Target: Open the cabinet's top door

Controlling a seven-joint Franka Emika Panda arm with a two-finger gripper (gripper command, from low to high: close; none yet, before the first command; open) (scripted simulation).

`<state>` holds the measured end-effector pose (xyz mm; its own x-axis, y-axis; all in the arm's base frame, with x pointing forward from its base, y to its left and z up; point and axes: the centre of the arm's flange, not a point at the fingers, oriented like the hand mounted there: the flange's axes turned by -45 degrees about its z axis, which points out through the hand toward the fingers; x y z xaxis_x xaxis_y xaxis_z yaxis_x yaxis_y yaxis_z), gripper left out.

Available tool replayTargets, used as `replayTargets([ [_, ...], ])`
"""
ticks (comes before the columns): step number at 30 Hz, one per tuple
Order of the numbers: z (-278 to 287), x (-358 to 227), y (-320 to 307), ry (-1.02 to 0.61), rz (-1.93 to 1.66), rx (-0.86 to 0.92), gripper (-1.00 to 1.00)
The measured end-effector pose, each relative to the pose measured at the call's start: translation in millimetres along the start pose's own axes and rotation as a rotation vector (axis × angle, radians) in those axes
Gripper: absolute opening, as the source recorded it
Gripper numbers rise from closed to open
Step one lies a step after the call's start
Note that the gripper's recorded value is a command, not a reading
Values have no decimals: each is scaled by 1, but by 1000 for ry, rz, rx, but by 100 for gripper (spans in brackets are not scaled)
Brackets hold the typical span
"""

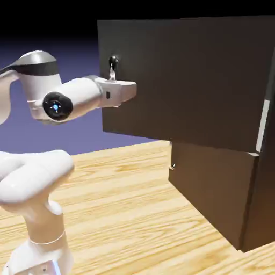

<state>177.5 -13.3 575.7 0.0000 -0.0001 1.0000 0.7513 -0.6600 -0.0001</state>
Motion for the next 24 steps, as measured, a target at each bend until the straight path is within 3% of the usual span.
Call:
replayTargets([
  [24, -192, 0, 120, 0, 0, 488, -100],
])
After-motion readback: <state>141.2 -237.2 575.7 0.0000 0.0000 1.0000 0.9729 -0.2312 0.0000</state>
